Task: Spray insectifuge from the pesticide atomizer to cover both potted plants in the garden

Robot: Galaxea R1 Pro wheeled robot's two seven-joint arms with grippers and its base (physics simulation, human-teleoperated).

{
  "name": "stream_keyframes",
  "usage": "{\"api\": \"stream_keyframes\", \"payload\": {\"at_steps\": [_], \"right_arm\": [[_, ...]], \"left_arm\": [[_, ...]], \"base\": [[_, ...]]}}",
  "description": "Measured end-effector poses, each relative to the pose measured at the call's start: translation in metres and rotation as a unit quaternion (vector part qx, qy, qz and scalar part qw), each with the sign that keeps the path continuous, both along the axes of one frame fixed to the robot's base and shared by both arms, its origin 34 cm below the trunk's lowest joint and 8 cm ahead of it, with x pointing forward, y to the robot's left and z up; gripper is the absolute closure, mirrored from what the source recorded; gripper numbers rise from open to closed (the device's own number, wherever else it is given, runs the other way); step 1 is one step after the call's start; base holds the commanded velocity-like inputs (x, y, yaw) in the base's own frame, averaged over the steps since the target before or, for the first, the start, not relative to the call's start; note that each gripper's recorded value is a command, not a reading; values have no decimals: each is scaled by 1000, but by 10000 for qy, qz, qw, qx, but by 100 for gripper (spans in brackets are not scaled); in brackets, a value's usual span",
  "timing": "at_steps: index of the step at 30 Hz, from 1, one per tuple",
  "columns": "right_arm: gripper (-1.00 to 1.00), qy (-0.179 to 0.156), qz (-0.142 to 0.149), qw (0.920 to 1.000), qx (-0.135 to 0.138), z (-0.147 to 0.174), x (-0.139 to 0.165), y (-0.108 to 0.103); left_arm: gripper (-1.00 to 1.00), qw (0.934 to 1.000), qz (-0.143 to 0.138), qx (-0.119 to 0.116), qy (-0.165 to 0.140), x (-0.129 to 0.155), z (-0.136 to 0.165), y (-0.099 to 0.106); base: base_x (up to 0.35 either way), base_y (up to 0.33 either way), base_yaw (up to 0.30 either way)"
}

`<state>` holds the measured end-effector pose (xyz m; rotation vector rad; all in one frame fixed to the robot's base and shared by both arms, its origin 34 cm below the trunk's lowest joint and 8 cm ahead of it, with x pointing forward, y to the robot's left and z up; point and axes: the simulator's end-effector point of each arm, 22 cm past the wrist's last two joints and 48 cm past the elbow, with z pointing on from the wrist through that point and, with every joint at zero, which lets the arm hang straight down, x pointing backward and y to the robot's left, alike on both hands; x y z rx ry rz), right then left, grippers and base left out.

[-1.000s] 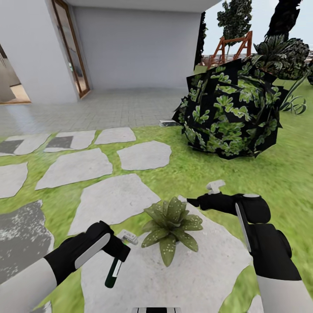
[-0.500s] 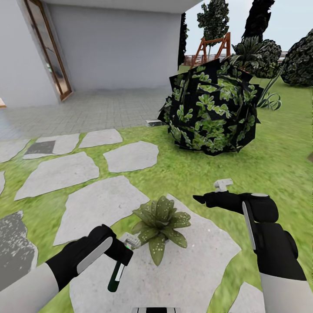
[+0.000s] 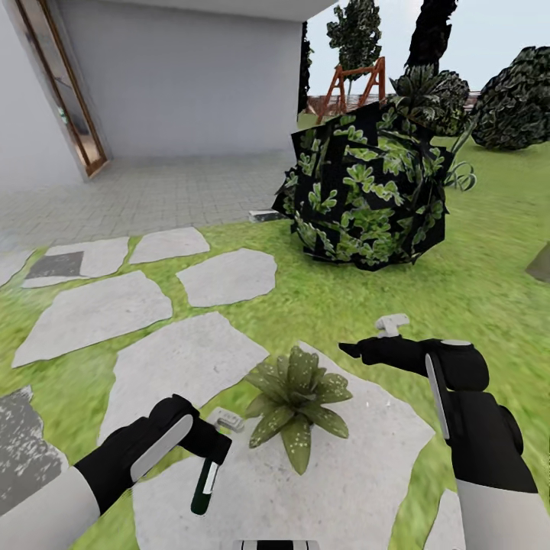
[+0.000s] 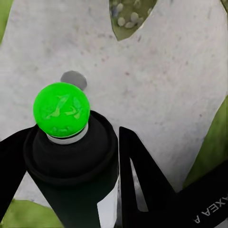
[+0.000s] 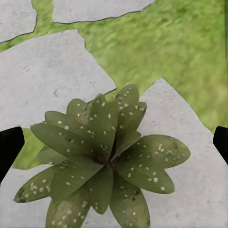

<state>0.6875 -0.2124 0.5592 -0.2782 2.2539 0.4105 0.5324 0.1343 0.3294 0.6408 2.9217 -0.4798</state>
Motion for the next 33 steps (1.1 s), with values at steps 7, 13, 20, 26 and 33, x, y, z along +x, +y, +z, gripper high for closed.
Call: {"api": "stream_keyframes", "payload": {"at_steps": [7,13,20,26,33], "right_arm": [[-100,1,-2,10000,-6,0,0,-1],[-100,1,-5,10000,-12,0,0,-1],[-100,2,-5,10000,-14,0,0,-1],[-100,1,-4,10000,-14,0,0,-1],[-100,1,-3,10000,-9,0,0,-1]], "left_arm": [[100,10000,-29,-29,17,-2,0,-5],[100,10000,-49,3,81,-9,-6,-6],[100,10000,-24,-26,46,-15,-12,-7],[100,10000,-17,-34,41,-15,-12,-7],[100,9998,25,-143,-112,-8,-10,-12]], "base": [[208,284,-274],[175,200,-276],[18,76,-276],[1,266,-121],[0,291,-239]]}}
